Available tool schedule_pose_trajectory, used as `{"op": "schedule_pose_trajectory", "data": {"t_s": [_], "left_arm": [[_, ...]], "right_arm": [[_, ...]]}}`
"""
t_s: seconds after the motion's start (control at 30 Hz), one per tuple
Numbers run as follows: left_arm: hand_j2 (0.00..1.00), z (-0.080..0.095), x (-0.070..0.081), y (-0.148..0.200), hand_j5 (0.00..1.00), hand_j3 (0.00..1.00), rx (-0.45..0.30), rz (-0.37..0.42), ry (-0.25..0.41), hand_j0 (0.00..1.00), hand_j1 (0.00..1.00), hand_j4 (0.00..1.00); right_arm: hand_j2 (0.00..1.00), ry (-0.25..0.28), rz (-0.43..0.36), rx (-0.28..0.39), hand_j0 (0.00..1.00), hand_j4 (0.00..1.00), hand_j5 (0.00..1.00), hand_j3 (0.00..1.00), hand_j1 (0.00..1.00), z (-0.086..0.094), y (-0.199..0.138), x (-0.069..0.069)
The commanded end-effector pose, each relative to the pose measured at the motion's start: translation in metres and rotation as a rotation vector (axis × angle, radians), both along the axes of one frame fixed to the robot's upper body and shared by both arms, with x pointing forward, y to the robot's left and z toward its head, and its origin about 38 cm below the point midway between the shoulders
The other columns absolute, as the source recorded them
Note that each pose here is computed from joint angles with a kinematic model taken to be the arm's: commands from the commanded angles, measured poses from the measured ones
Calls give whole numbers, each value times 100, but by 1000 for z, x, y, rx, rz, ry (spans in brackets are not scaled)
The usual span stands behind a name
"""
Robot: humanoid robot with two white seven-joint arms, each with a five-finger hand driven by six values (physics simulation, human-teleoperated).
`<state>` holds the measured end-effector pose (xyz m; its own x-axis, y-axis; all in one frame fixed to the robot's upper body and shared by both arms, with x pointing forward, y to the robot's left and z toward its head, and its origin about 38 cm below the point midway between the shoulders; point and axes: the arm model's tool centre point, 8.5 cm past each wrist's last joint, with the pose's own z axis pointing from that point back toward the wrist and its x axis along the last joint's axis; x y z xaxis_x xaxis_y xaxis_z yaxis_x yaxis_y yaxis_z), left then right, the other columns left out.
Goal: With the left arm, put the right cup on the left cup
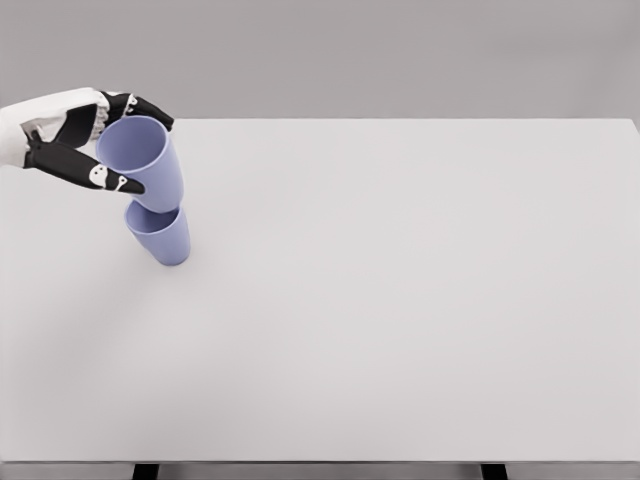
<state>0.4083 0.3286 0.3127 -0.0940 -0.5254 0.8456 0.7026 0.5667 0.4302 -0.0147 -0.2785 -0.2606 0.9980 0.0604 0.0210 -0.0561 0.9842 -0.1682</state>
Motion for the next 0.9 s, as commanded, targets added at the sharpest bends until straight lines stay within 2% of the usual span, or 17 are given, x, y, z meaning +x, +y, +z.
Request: {"op": "schedule_pose_trajectory", "data": {"t_s": [0.0,0.3,0.7,0.87], "left_arm": [[67,0,0,2,67,67,0,5,3,67,67,67],[67,-9,-1,7,67,67,2,19,25,67,67,67],[67,-11,-3,16,67,67,21,40,33,67,67,67],[67,-19,-1,25,67,67,25,67,52,67,67,67]], "right_arm": [[100,0,0,0,100,100,100,100,100,0,0,0],[100,0,0,0,100,100,100,100,100,0,0,0],[100,0,0,0,100,100,100,100,100,0,0,0],[100,0,0,0,100,100,100,100,100,0,0,0]]}}
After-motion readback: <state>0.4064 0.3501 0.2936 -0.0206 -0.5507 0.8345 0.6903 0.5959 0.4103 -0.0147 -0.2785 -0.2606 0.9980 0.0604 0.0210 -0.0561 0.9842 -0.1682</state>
